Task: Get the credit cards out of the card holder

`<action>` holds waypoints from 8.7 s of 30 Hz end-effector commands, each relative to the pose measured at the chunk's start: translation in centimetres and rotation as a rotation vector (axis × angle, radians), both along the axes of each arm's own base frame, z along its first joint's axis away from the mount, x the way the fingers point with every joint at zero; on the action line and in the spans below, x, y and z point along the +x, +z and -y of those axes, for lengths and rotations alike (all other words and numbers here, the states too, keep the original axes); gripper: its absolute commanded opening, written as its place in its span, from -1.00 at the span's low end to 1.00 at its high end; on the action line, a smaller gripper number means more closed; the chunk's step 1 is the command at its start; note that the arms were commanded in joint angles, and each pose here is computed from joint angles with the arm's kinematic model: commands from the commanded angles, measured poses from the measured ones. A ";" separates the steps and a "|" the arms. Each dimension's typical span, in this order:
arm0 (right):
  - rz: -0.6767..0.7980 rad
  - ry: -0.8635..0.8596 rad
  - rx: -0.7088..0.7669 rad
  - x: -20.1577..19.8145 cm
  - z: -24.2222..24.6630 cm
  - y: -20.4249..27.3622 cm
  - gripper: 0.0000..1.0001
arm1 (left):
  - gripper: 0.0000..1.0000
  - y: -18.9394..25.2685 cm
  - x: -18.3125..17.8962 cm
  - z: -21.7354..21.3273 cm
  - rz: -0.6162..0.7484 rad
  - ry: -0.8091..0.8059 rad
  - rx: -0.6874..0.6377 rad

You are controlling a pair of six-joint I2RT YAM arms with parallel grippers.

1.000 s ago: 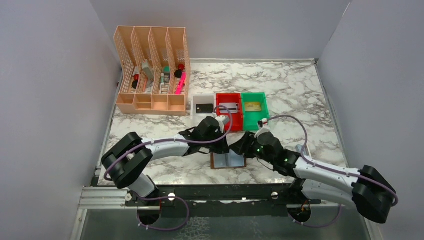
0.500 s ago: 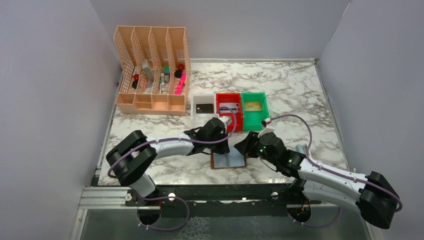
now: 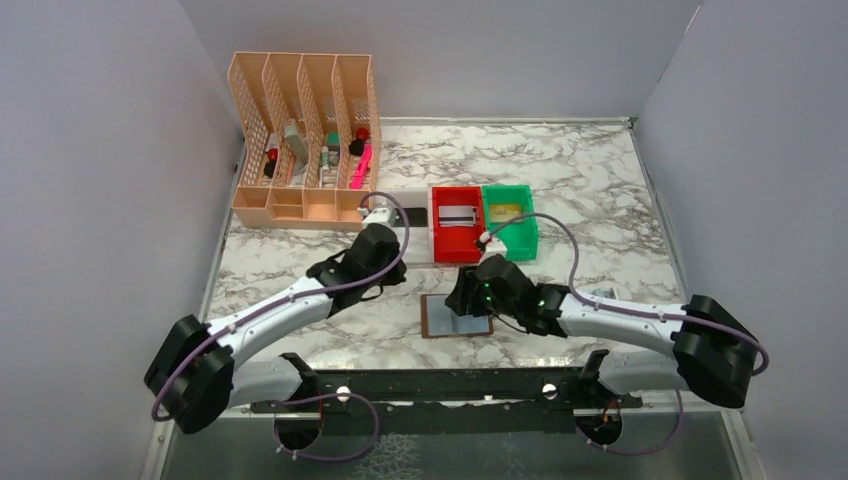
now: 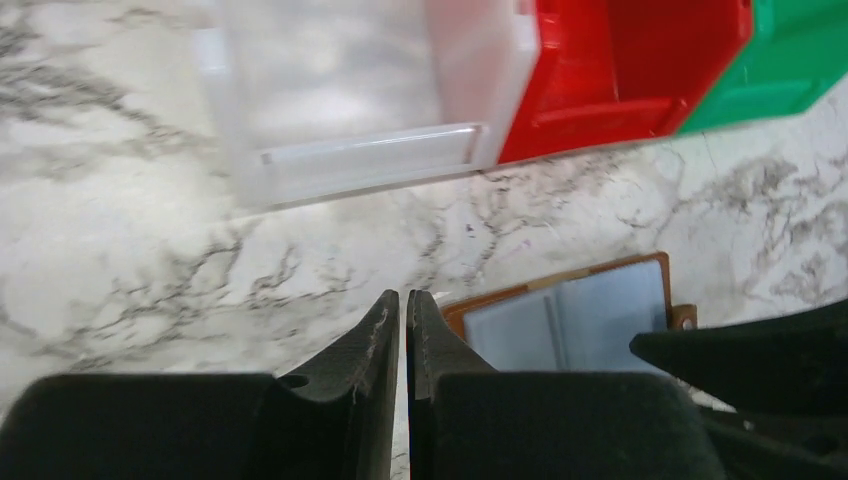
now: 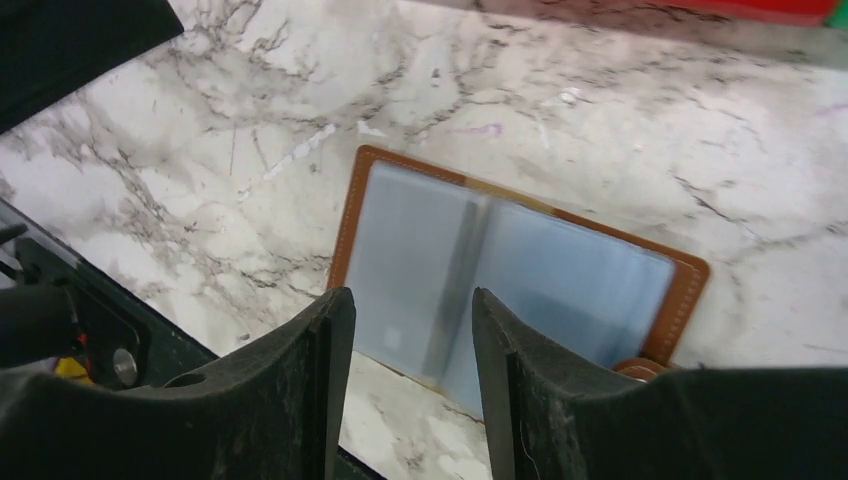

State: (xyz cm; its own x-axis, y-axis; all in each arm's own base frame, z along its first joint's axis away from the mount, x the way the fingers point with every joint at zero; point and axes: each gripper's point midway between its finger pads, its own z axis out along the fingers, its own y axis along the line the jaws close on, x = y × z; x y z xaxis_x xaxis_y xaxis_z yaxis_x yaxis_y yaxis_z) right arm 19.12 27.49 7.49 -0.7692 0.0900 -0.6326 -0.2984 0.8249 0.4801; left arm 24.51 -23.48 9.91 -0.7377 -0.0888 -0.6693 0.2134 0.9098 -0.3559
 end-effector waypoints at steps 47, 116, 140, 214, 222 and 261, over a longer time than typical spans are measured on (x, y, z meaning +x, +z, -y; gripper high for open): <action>-0.104 0.003 -0.052 -1.6 -3.0 -5.0 -0.30 | 0.29 0.9 -2.1 0.9 -0.017 -0.117 -0.236; 0.087 -0.327 0.239 -0.5 7.5 1.8 0.19 | -0.91 -6.1 -7.1 14.9 -0.282 -0.529 -0.185; 0.130 0.096 -0.159 -0.8 -1.1 -0.1 0.29 | -0.26 0.0 -0.1 -3.3 -0.001 0.086 -0.050; -0.034 -0.003 -0.560 -1.8 0.0 -8.5 0.40 | 0.20 1.3 -0.9 -3.7 0.026 0.107 -0.147; -0.056 0.037 -0.409 -2.7 -1.9 -8.0 0.18 | 0.20 1.3 -0.8 -3.7 0.028 0.096 -0.140; -0.249 0.012 0.082 -3.1 -0.7 -8.3 0.17 | -0.95 -3.3 -4.1 4.5 -0.232 -0.295 -0.222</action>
